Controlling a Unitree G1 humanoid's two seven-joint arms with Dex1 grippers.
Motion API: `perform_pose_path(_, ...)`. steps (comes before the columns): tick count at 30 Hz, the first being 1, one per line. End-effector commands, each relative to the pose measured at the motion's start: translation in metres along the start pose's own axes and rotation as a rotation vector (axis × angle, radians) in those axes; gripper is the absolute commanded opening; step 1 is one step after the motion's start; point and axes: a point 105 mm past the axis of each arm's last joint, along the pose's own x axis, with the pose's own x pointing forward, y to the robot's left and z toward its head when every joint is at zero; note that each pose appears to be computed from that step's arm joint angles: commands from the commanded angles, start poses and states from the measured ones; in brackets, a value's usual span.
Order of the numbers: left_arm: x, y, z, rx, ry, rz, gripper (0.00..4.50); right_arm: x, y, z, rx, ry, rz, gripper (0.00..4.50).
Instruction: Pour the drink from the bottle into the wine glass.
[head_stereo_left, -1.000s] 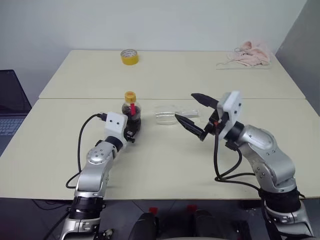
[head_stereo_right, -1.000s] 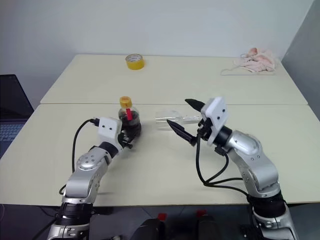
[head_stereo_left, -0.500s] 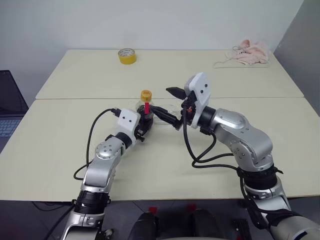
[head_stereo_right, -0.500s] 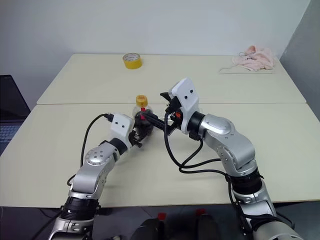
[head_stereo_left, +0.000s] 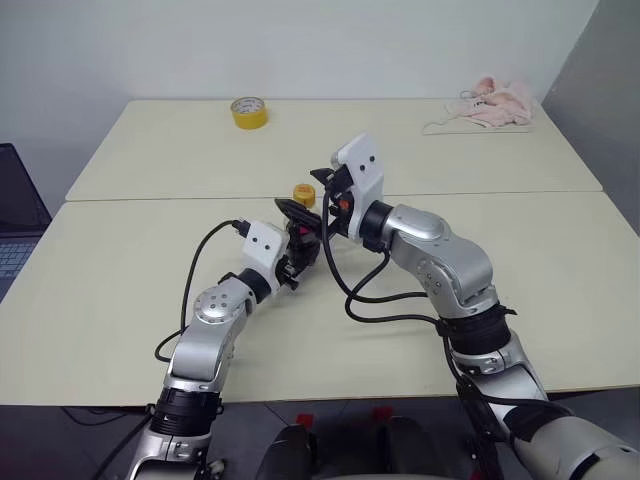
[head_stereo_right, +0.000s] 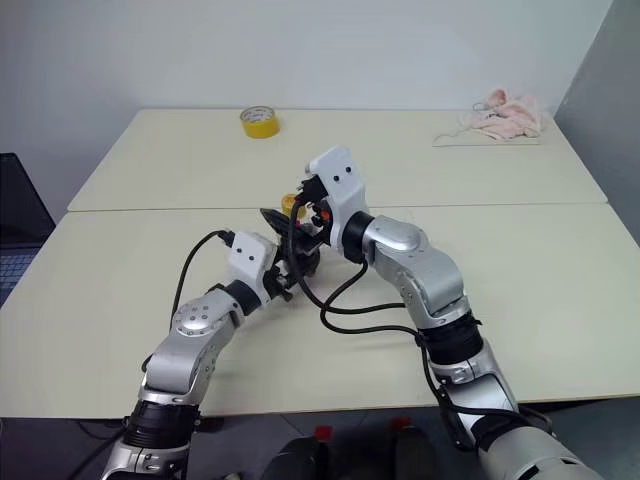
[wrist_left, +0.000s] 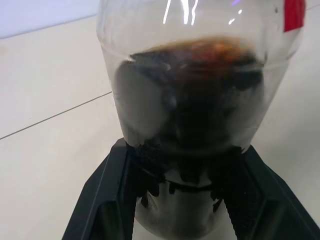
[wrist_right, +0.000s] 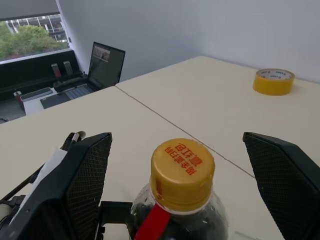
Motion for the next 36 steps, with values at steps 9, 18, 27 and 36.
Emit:
perform_pose_path(9,-0.006,-0.001,0.021,-0.029,-0.094,0.007,1.97,-0.007,0.002,0.015,-0.006,-0.064,0.016,4.50)
perform_pose_path(18,-0.008,-0.002,0.022,-0.022,-0.095,0.003,1.97,-0.005,0.004,0.010,-0.003,-0.052,0.012,3.84)
perform_pose_path(27,-0.011,-0.002,0.020,-0.018,-0.087,0.006,1.95,-0.005,0.008,0.014,0.005,-0.082,0.028,1.41)
perform_pose_path(36,-0.015,-0.002,0.017,-0.036,-0.075,0.003,1.92,-0.016,0.028,0.018,-0.029,-0.137,0.234,1.41)
